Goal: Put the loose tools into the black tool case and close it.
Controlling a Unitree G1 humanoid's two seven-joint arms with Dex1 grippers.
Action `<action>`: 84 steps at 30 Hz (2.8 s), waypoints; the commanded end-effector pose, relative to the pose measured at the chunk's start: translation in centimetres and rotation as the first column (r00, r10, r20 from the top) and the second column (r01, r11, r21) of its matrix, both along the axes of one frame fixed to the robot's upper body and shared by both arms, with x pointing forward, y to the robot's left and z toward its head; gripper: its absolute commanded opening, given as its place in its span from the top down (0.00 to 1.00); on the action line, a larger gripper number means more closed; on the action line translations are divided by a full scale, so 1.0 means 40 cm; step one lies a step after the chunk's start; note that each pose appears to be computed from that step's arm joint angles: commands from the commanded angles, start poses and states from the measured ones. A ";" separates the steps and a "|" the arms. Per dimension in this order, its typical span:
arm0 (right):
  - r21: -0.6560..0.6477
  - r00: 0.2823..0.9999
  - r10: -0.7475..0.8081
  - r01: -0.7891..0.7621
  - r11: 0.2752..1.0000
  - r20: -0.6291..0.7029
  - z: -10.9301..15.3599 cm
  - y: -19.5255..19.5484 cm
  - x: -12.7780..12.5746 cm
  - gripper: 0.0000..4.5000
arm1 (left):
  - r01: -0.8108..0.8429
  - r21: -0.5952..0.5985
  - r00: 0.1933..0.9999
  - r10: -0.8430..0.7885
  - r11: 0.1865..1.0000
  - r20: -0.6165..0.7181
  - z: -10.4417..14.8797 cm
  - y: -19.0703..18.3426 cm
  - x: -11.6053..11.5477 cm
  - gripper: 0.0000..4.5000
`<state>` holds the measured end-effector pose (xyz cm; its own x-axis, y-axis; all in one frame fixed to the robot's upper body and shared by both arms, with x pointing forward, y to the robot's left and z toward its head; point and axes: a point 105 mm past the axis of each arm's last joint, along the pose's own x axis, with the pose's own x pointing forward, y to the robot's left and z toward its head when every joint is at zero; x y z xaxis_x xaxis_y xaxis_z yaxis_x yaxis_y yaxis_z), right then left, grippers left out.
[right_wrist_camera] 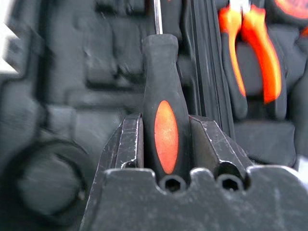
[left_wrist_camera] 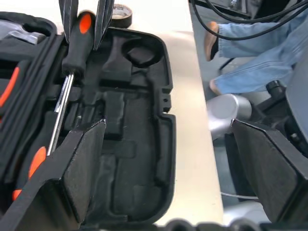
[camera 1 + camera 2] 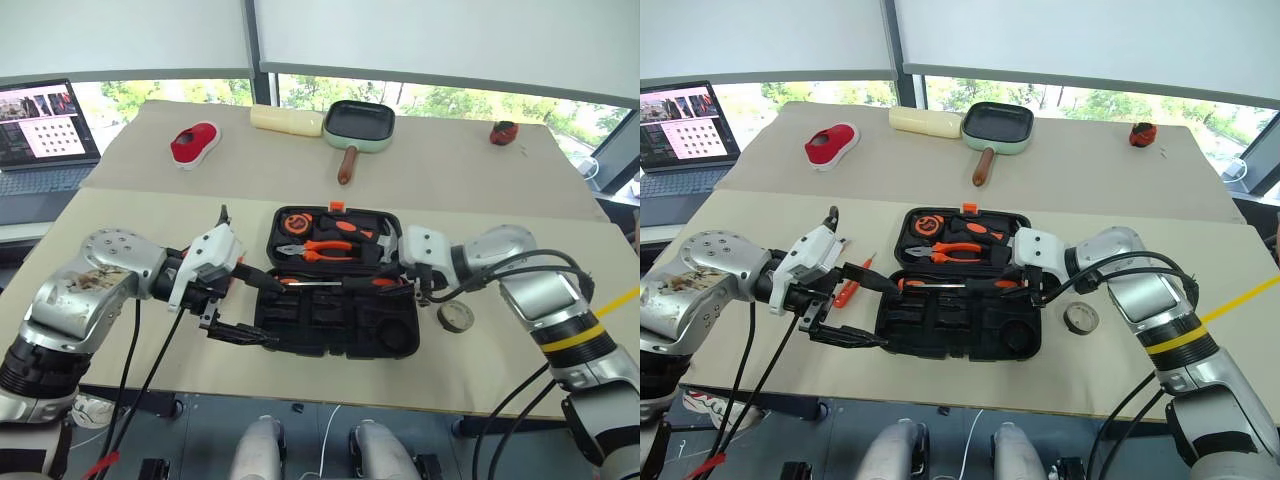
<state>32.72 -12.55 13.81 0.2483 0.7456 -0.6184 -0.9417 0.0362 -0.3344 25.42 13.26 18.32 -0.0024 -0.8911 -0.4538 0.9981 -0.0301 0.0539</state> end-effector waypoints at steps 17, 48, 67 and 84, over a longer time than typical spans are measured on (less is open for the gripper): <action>0.092 0.998 -0.049 0.053 0.994 -0.045 -0.012 0.003 -0.028 0.77 | 0.022 -0.002 0.996 -0.022 1.000 0.083 0.020 -0.008 0.007 0.00; 0.227 0.996 -0.057 0.072 0.971 -0.071 0.036 0.068 -0.019 0.64 | 0.020 -0.016 0.994 -0.018 1.000 0.105 0.015 -0.017 0.038 0.00; -0.058 1.000 -0.001 0.001 0.998 -0.010 -0.104 0.090 -0.022 0.99 | -0.004 -0.009 0.992 0.005 1.000 0.125 0.019 -0.010 0.053 0.00; 0.431 0.993 0.098 -0.060 0.900 -0.067 0.197 0.070 -0.162 0.30 | -0.838 0.028 0.545 0.835 0.545 0.077 -0.081 0.399 -0.113 0.00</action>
